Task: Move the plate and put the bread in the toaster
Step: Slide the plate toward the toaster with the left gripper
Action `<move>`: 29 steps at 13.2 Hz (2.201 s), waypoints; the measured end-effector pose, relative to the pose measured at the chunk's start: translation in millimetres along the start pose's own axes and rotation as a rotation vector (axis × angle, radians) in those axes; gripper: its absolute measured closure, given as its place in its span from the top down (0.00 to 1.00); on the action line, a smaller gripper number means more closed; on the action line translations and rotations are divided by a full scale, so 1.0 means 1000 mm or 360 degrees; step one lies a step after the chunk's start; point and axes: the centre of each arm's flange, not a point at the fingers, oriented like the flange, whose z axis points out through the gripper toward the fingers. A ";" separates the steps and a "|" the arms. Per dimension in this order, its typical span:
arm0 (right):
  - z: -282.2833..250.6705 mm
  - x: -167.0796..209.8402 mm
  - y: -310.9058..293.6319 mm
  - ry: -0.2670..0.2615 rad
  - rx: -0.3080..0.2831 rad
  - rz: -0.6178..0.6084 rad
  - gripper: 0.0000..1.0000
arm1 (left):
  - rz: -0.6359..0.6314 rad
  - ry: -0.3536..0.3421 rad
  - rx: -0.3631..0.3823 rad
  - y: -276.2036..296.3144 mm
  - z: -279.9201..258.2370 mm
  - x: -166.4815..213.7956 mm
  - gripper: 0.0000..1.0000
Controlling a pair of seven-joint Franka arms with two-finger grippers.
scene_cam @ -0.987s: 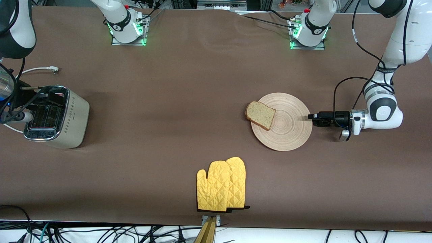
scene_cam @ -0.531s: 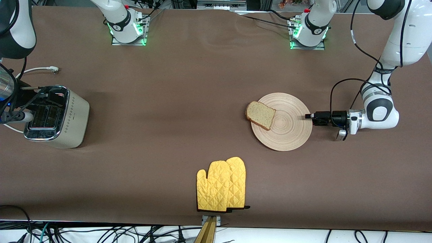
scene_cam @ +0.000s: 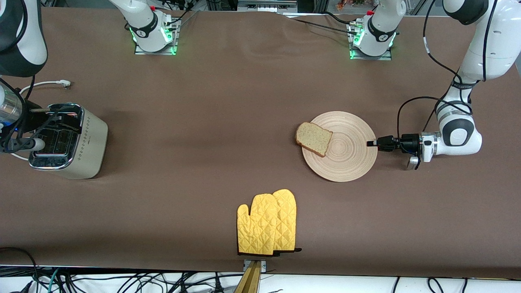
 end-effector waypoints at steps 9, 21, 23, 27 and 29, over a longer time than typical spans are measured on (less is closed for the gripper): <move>0.004 0.003 -0.002 -0.0008 0.0002 -0.0007 1.00 | -0.0157 0.0035 0.0044 0.027 -0.012 0.025 0.09; 0.022 0.009 -0.006 -0.0052 0.0060 -0.0001 1.00 | -0.0308 0.0501 -0.0210 0.127 0.212 0.009 0.09; 0.032 0.012 -0.010 -0.0070 0.0138 0.0014 1.00 | -0.0311 0.0606 -0.0170 0.134 0.248 -0.014 0.09; 0.052 0.019 -0.017 -0.0110 0.0256 0.0036 1.00 | -0.0197 0.0615 -0.0082 0.142 0.289 -0.037 0.09; 0.057 0.021 -0.018 -0.0118 0.0284 0.0044 1.00 | -0.0187 0.0604 -0.0038 0.139 0.292 -0.041 0.09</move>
